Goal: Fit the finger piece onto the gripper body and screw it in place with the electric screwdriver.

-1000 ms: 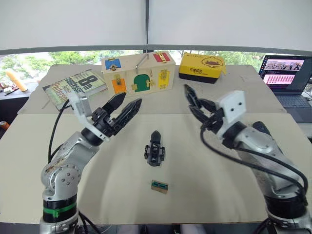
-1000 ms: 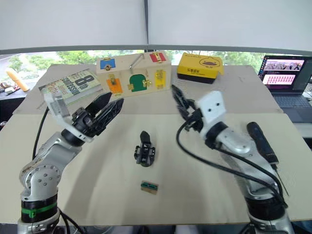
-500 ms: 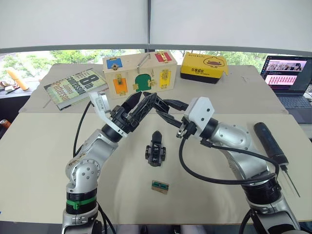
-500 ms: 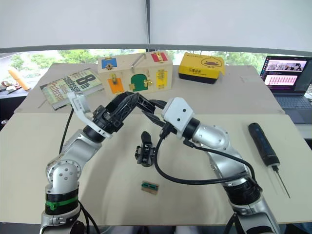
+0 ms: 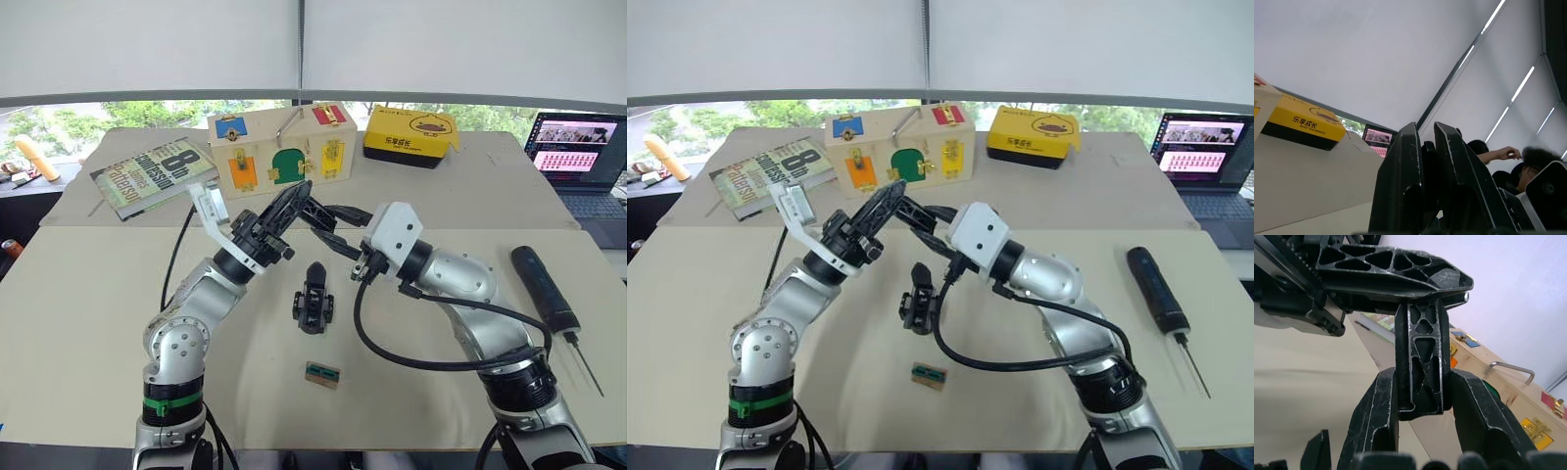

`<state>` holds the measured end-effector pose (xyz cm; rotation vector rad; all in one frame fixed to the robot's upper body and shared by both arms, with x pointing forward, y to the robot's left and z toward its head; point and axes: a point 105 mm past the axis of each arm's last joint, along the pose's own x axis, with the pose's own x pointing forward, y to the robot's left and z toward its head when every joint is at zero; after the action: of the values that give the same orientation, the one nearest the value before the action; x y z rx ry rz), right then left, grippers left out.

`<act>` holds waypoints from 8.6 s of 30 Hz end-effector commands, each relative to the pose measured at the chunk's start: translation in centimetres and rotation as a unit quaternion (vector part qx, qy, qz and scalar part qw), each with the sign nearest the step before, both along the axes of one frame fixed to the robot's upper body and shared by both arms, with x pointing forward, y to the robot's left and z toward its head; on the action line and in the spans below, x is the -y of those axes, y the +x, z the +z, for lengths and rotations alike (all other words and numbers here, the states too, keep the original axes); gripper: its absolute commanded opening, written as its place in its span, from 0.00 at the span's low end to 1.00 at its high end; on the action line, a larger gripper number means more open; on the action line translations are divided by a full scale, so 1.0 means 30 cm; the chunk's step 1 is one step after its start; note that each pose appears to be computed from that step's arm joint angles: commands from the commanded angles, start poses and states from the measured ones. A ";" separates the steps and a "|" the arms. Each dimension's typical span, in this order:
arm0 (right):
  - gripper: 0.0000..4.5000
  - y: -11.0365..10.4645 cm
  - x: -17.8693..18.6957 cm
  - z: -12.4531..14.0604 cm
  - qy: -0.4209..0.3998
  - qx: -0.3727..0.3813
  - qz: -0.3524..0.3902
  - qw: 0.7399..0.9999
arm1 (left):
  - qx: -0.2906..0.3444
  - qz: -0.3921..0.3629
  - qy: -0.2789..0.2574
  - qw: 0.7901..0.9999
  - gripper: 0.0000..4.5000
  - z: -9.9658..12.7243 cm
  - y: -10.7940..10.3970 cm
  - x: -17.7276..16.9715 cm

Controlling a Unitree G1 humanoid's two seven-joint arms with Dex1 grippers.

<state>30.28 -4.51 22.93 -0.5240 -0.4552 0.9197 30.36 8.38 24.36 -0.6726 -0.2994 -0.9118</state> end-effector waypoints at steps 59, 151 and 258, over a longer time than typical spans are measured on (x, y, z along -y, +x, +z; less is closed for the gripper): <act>0.12 -0.216 -0.062 -0.006 -0.046 -0.497 0.206 0.841 | 0.013 -0.332 0.259 0.907 0.00 -0.045 -0.144 0.021; 0.09 -0.181 0.006 -0.213 -0.014 -0.204 0.210 0.956 | 0.149 -0.296 0.471 0.818 0.51 -0.666 -0.008 0.104; 1.00 -0.235 0.289 -0.012 0.030 -0.137 0.131 0.981 | 0.058 -0.178 0.492 0.850 0.99 -0.612 -0.036 -0.243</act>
<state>23.74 -12.13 20.85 -0.2545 -0.2476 1.2651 29.73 14.09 6.28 0.3321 0.1728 -1.3259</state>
